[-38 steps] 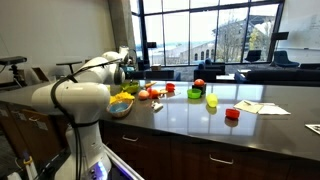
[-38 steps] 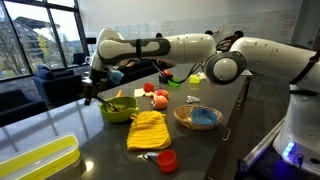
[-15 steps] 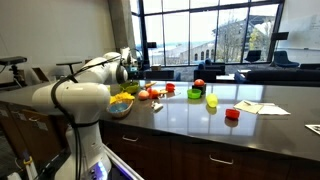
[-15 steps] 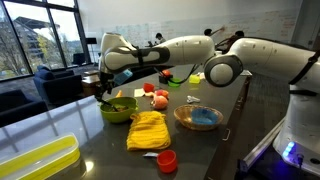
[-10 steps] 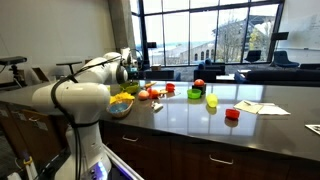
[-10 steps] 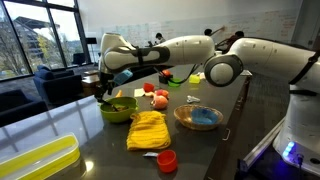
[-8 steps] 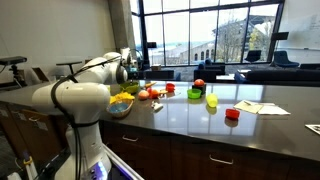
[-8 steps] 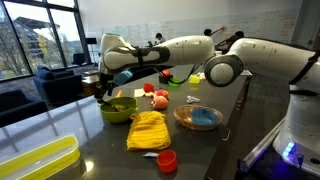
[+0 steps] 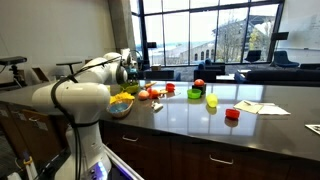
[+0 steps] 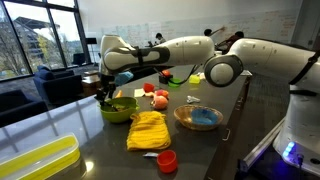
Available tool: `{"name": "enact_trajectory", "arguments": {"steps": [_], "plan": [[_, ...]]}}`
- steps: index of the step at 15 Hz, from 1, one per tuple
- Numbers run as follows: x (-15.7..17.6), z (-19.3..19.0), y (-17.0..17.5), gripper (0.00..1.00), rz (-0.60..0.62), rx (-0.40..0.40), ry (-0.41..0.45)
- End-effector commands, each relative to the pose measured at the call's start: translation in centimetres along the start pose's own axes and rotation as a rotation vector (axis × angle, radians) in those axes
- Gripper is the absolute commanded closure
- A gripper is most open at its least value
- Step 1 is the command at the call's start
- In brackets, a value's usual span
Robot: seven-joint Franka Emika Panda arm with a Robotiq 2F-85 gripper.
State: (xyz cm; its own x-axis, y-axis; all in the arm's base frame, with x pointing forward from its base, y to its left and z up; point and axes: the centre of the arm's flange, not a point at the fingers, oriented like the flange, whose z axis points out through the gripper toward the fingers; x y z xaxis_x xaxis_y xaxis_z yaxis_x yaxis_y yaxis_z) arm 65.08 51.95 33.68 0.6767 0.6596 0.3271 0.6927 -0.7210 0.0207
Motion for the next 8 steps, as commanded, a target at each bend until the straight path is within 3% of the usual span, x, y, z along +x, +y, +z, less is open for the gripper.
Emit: {"name": "enact_trajectory", "arguments": {"steps": [1,7,8], "plan": [[1.12,0.21,0.43,0.39,-0.005,0.018,-0.012],[1.03,-0.26,0.91,0.84,0.003,0.016,0.009],[1.02,-0.30,0.90,0.88,0.004,0.017,0.013]]}}
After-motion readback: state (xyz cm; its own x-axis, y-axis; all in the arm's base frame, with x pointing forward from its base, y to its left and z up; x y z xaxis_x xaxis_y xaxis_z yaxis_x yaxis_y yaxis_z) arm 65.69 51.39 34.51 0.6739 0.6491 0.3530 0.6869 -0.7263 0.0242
